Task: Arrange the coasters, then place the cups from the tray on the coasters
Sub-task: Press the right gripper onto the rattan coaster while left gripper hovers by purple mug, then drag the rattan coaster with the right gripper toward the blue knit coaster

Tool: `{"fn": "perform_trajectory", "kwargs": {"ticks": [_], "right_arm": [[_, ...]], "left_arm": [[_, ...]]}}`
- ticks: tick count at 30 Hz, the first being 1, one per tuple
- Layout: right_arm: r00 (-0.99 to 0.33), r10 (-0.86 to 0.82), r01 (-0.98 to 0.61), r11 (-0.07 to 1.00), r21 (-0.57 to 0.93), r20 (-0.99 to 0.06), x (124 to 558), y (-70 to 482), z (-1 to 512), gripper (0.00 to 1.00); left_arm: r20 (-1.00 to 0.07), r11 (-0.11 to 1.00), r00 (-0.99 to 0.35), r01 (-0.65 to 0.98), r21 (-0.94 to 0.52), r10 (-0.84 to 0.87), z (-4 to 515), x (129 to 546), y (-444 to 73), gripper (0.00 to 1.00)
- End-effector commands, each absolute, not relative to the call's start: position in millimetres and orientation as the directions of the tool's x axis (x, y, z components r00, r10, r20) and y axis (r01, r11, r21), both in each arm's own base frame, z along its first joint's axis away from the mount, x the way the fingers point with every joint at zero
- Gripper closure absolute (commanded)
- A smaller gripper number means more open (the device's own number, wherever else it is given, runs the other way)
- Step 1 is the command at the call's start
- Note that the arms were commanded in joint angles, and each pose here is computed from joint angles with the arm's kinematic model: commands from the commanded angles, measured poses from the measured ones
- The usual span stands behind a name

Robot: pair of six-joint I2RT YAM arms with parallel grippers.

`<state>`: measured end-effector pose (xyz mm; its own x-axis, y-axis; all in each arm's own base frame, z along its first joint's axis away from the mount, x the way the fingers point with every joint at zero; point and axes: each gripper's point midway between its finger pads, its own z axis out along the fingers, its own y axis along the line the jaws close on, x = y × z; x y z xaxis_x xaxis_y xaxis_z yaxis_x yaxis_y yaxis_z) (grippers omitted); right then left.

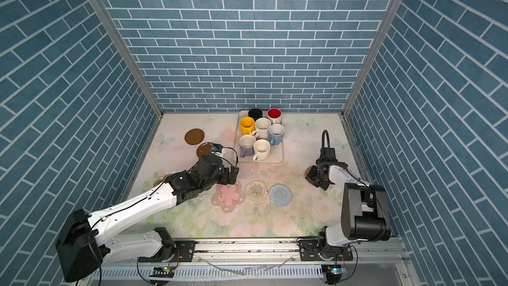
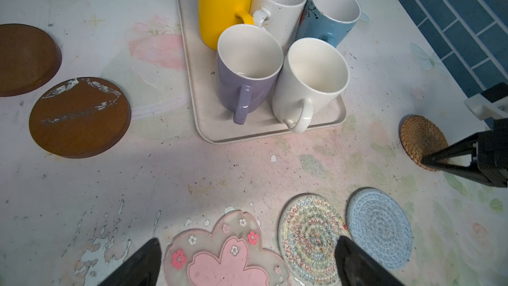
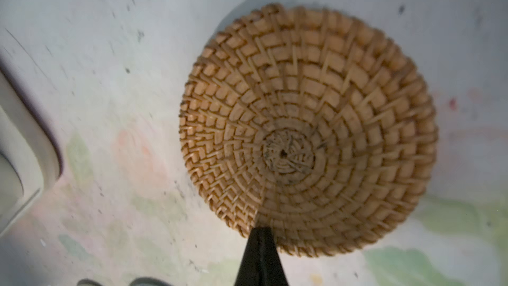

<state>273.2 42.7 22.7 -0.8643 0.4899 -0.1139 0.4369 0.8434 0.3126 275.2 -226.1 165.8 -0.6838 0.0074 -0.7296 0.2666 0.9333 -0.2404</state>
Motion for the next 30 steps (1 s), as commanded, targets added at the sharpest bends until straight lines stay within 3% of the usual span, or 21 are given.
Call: {"fn": "perform_trajectory", "kwargs": {"ticks": [1, 9, 15, 30], "right_arm": [[-0.898, 0.437, 0.439, 0.875, 0.203, 0.057, 209.3, 50.5, 9.2, 1.0], [-0.926, 0.376, 0.372, 0.89, 0.264, 0.04, 199.7, 78.5, 28.5, 1.0], [-0.916, 0.393, 0.362, 0.895, 0.259, -0.08, 221.2, 68.2, 61.7, 1.0], [-0.882, 0.459, 0.421, 0.869, 0.259, -0.107, 280.9, 41.2, 48.8, 1.0]], "left_arm": [[-0.739, 0.934, -0.674, 0.268, -0.236, 0.007, 161.9, 278.0, -223.9, 0.01], [-0.723, 0.937, -0.69, 0.249, -0.244, -0.005, 149.9, 280.2, -218.1, 0.01], [-0.724, 0.938, -0.69, 0.249, -0.242, -0.004, 151.1, 280.5, -216.8, 0.01], [-0.716, 0.944, -0.698, 0.232, -0.234, -0.006, 146.0, 276.1, -209.1, 0.01]]}}
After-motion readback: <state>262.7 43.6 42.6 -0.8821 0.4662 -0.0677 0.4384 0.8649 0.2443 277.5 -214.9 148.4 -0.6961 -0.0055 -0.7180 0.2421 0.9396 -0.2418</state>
